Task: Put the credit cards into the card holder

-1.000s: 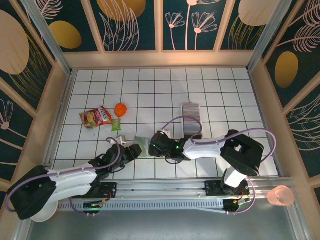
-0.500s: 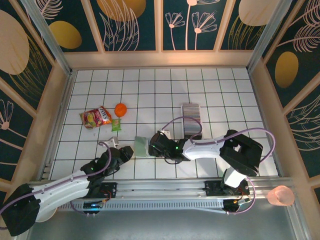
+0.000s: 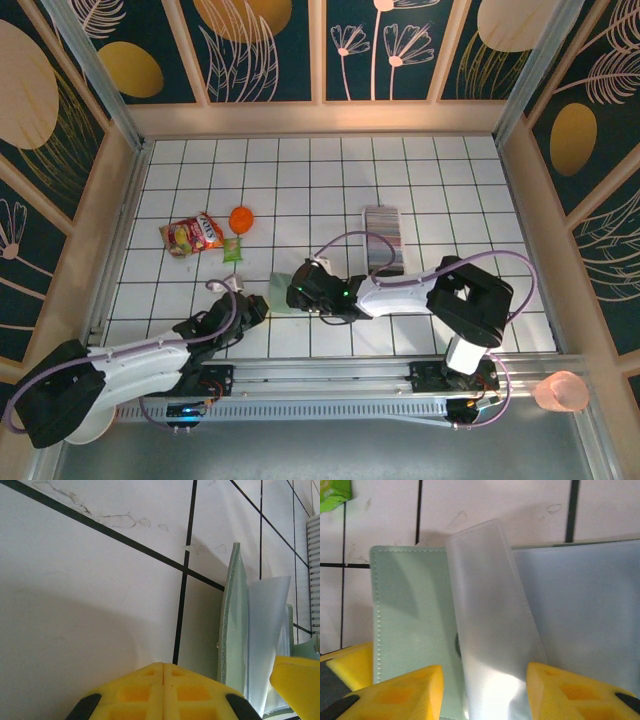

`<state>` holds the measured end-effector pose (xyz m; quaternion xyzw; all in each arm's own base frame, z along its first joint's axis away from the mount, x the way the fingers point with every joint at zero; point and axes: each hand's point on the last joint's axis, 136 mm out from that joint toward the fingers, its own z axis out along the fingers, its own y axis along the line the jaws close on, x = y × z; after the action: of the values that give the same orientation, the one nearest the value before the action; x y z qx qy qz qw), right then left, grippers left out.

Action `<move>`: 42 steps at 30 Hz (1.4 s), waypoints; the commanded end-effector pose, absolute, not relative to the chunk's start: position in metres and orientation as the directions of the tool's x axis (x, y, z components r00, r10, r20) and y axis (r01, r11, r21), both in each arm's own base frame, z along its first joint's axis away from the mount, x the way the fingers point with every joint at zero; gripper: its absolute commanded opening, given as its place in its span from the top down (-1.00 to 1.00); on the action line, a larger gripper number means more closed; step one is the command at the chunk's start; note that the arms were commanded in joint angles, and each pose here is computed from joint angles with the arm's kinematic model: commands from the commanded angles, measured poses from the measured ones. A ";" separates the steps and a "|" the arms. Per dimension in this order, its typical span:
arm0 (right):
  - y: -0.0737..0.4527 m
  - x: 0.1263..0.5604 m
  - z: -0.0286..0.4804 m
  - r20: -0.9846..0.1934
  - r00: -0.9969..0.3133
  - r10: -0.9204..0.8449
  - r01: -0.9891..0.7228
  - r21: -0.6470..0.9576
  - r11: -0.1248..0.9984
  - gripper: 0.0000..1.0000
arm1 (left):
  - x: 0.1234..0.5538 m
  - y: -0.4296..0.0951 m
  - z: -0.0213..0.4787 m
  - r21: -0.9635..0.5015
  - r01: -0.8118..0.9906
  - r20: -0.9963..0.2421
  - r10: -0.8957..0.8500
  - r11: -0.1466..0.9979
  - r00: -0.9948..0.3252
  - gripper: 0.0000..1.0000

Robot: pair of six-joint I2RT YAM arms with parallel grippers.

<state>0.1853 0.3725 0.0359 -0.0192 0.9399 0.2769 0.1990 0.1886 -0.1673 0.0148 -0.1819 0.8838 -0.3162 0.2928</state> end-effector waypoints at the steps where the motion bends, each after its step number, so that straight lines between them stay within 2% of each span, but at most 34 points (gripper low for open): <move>1: 0.388 0.184 0.040 -0.370 -0.924 0.094 -0.142 0.562 0.815 0.05 | 0.185 -0.179 0.016 -0.675 -0.111 -0.377 -0.470 0.730 -0.798 0.90; 6: 0.397 0.185 0.043 -0.366 -0.925 0.102 -0.146 0.590 0.794 0.05 | 0.189 -0.152 0.009 -0.598 -0.200 -0.422 -0.516 0.776 -0.745 0.86; 14: 0.405 0.185 0.047 -0.358 -0.927 0.113 -0.148 0.626 0.766 0.05 | 0.187 -0.144 0.016 -0.645 -0.208 -0.419 -0.568 0.735 -0.709 0.77; 17: 0.408 0.186 0.049 -0.356 -0.927 0.120 -0.146 0.635 0.759 0.06 | 0.189 -0.144 0.020 -0.682 -0.204 -0.411 -0.599 0.702 -0.687 0.80; 20: 0.412 0.186 0.050 -0.351 -0.928 0.122 -0.149 0.652 0.744 0.06 | 0.188 -0.152 0.025 -0.721 -0.172 -0.392 -0.600 0.671 -0.697 0.81; 25: 0.418 0.187 0.056 -0.350 -0.928 0.126 -0.154 0.670 0.726 0.06 | 0.187 -0.151 0.022 -0.701 -0.180 -0.396 -0.586 0.690 -0.707 0.89; 42: 0.440 0.196 0.066 -0.318 -0.933 0.169 -0.145 0.762 0.631 0.06 | 0.188 -0.148 0.010 -0.662 -0.184 -0.418 -0.563 0.726 -0.713 0.87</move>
<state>0.1891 0.4234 0.0509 0.0013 0.9013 0.3937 0.1805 0.1894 -0.1539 0.0165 -0.2101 0.8744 -0.3093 0.3092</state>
